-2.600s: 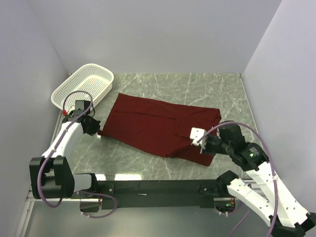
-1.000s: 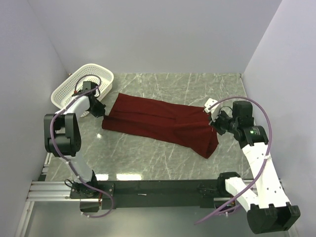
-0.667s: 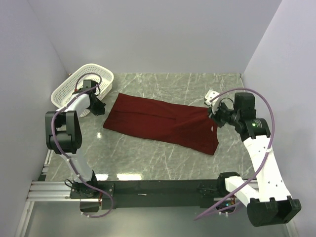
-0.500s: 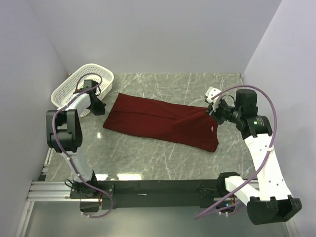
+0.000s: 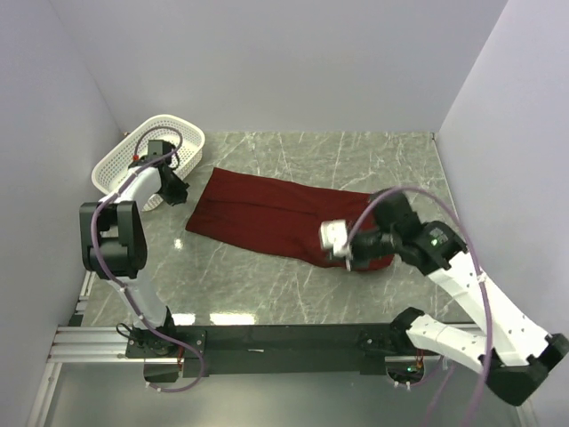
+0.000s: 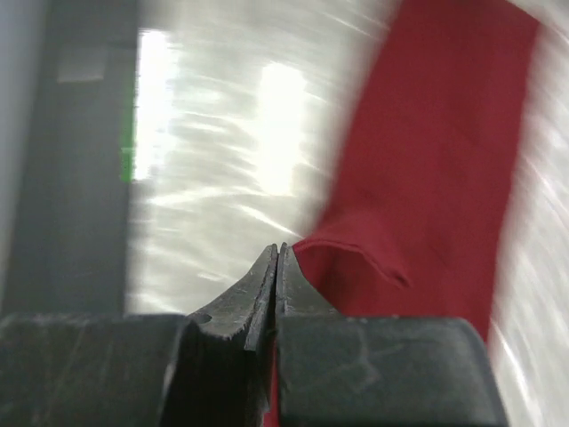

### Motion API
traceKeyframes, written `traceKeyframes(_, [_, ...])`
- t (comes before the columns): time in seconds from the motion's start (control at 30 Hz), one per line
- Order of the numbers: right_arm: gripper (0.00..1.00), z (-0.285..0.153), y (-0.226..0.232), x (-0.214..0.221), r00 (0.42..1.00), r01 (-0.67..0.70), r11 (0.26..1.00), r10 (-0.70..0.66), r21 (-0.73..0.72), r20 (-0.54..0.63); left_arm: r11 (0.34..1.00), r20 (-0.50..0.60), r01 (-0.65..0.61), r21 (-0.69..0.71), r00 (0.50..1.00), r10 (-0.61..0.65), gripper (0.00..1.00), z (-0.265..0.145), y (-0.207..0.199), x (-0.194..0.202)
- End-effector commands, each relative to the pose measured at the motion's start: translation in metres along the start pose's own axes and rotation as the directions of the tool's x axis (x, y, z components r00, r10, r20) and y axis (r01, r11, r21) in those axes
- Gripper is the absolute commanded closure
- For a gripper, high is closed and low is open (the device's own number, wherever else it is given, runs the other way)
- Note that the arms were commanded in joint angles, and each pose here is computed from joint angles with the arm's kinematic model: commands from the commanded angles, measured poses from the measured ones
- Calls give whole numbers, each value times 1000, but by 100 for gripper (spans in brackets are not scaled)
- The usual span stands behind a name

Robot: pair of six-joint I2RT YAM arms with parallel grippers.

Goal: Fold and stack the t-shirts
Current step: Fold the tshirt

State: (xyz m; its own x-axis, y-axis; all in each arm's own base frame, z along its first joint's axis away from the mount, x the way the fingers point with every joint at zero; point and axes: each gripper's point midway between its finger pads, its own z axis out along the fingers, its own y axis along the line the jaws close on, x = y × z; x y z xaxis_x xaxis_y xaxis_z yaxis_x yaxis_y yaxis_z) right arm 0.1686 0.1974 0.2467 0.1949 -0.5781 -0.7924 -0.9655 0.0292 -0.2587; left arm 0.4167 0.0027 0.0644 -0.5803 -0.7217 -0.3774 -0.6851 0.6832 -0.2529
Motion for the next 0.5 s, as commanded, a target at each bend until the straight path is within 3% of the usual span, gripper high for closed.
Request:
traceKeyframes(0.0, [100, 4, 83, 7, 996, 91, 945, -88, -314, 24, 998, 79, -28, 50, 997, 24, 99, -30, -5, -16])
traceKeyframes(0.17, [100, 26, 153, 73, 964, 61, 831, -193, -553, -184, 998, 70, -33, 53, 997, 29, 100, -32, 4, -6])
traceKeyframes(0.33, [100, 36, 153, 107, 931, 69, 863, -236, -501, -279, 997, 45, -32, 69, 999, 29, 99, -31, 6, 4])
traceKeyframes(0.47, [100, 48, 143, 104, 938, 54, 898, -196, -437, -287, 996, 44, -38, 84, 998, 34, 100, -35, 3, 3])
